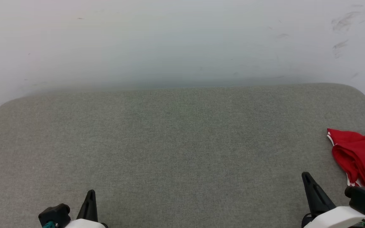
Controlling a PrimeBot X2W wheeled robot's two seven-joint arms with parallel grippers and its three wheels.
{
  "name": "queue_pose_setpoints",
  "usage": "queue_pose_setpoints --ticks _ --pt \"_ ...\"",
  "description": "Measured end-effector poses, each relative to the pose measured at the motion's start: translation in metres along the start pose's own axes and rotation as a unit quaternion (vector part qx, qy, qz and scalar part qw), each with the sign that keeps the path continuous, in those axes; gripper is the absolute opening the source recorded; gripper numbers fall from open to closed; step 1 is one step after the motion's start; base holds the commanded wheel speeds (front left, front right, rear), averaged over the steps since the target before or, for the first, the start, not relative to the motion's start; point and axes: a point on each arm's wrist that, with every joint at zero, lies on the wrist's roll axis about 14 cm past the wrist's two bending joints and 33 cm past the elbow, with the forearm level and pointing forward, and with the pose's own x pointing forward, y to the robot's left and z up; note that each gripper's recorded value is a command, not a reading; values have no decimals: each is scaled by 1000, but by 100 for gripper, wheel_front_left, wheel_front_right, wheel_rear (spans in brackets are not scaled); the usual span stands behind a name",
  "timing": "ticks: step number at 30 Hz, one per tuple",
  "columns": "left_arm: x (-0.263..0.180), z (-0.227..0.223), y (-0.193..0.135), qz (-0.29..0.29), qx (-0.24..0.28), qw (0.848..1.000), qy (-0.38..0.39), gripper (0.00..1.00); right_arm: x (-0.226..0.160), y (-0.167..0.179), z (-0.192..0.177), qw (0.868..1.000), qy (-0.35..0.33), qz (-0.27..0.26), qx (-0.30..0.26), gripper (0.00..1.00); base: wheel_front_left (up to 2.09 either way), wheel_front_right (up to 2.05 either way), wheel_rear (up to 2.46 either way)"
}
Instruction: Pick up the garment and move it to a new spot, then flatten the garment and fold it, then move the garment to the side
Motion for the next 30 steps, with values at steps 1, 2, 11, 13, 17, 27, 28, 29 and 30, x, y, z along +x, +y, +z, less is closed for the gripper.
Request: queue_pose_setpoints --ticks 1,2,11,13,17,27,28,29,30 --pt "0 0 0 1 -9 1000 2 0 1 0 0 1000 0 0 9 0 0 0 0" --pt "1 -1 0 1 -18 1000 4 0 1 0 0 1000 -1 0 18 0 0 0 0" --pt "6 2 2 10 -114 993 15 0 9 -1 1 994 -5 3 114 0 0 0 0" --pt "8 2 0 9 -147 989 18 0 10 -2 1 989 -7 3 145 0 0 0 0" --pt "11 5 -1 8 -178 984 18 0 14 -2 3 984 -11 5 176 0 0 0 0" --pt "15 9 -2 4 -246 969 22 0 20 -4 5 969 -17 6 246 0 0 0 0" --pt "16 9 -2 4 -253 967 21 0 20 -4 4 967 -16 6 253 0 0 0 0" --pt "16 9 -1 4 -258 966 22 0 20 -4 4 966 -16 6 259 0 0 0 0" --pt "16 10 -1 4 -265 964 22 0 20 -5 3 964 -16 5 264 0 0 0 0"
